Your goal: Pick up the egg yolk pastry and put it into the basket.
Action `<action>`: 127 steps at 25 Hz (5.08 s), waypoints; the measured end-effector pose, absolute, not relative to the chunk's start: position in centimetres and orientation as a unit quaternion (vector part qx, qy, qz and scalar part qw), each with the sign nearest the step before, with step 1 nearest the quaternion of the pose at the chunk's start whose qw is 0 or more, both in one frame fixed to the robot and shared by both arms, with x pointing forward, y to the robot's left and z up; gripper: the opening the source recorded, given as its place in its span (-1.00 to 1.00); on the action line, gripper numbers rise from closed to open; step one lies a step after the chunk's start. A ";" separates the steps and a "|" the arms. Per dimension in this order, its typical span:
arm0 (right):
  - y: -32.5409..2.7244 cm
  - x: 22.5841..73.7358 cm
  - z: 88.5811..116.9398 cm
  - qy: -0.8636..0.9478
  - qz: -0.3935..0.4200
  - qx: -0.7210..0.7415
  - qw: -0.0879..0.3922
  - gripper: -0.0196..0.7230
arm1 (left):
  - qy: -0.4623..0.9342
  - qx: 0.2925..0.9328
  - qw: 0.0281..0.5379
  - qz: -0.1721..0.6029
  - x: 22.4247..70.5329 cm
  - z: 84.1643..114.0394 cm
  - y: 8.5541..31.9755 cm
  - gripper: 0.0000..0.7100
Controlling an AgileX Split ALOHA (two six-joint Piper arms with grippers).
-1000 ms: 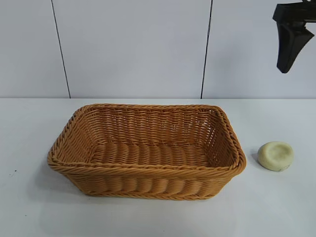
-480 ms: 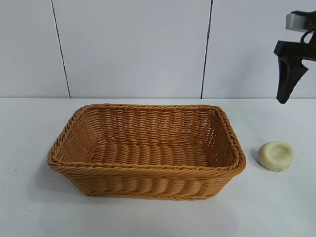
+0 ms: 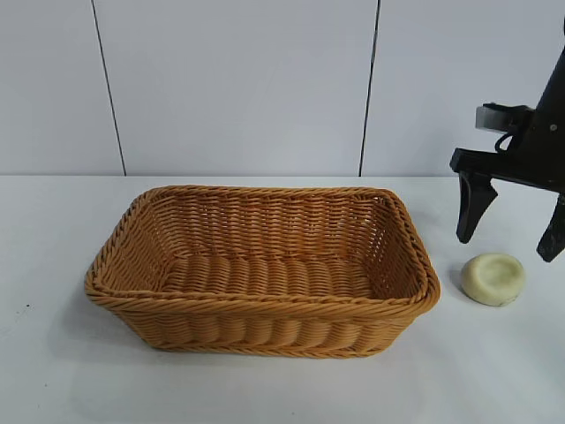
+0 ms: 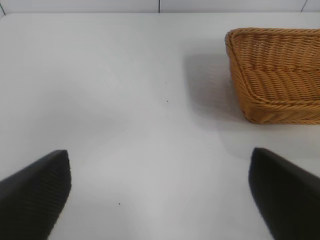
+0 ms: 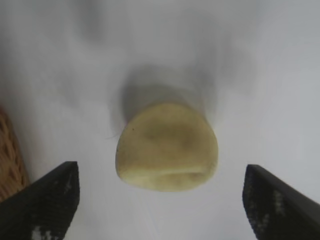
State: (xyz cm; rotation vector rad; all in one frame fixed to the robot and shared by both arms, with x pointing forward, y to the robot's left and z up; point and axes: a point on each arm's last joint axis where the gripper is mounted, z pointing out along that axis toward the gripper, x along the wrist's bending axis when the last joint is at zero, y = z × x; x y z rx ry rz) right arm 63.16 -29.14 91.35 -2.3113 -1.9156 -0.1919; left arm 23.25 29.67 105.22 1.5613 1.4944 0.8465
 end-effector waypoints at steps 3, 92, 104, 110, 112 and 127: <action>-29.2 63.3 90.4 -0.634 -0.061 -0.768 0.068 0.76 | 0.590 0.617 0.399 0.334 23.3 105.2 29.7 0.95; -4.0 60.8 94.2 -0.834 -0.098 -0.540 0.049 0.80 | 0.588 0.618 0.399 0.337 23.2 105.2 29.7 0.95; -4.2 62.5 101.1 -0.850 -0.115 -0.513 -0.028 0.91 | 0.588 0.618 0.399 0.337 23.2 105.2 29.7 0.95; -5.9 64.2 102.7 -0.835 -0.125 -0.531 -0.073 0.92 | 0.587 0.618 0.399 0.337 23.2 105.2 29.7 0.95; -7.3 65.0 102.7 -0.826 -0.121 -0.545 -0.078 0.92 | 0.587 0.618 0.399 0.337 23.2 105.2 29.7 0.95; -25.1 70.6 102.7 -0.703 -0.096 -0.696 -0.110 0.92 | 0.587 0.618 0.399 0.337 23.2 105.2 29.7 0.95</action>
